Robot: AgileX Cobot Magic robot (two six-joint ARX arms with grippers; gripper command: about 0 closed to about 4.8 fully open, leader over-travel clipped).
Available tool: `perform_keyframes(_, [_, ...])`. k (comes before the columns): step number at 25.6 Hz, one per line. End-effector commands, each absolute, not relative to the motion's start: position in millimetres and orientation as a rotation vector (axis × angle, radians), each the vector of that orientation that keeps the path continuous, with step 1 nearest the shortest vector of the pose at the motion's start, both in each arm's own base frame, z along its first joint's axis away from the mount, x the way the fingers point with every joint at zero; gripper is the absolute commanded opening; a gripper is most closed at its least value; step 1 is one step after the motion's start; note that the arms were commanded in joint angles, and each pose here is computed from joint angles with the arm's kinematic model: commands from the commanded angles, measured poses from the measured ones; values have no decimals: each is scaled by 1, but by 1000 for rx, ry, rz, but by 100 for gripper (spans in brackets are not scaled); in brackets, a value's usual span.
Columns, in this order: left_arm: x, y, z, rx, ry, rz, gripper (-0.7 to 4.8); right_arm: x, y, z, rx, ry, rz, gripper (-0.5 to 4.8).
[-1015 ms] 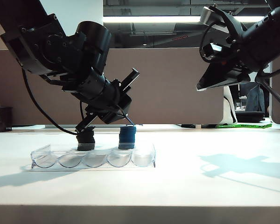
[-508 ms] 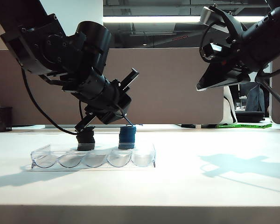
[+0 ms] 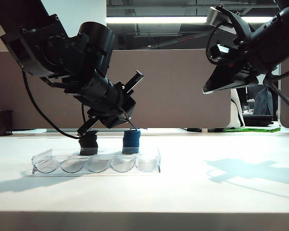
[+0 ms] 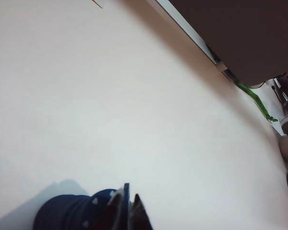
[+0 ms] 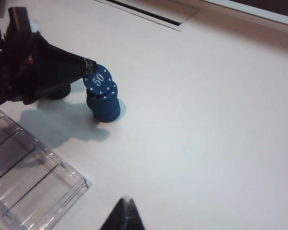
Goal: Pick up the chip in the box and place it on the pile of chips with the same color.
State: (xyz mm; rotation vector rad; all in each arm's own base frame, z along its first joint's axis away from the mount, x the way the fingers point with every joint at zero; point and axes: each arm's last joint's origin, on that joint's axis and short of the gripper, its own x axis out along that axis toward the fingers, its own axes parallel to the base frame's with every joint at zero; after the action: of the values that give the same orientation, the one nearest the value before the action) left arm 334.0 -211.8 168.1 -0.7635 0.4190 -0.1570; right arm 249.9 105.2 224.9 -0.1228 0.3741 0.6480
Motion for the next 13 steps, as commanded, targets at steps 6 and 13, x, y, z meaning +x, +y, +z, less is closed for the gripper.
perform_keyframes(6, [335, -213, 172, -699, 401, -197, 68, 250, 106, 229, -124, 349, 654, -5])
perform_keyframes(13, [335, -213, 172, -613, 390, -212, 67, 250, 106, 229, -124, 349, 655, -5])
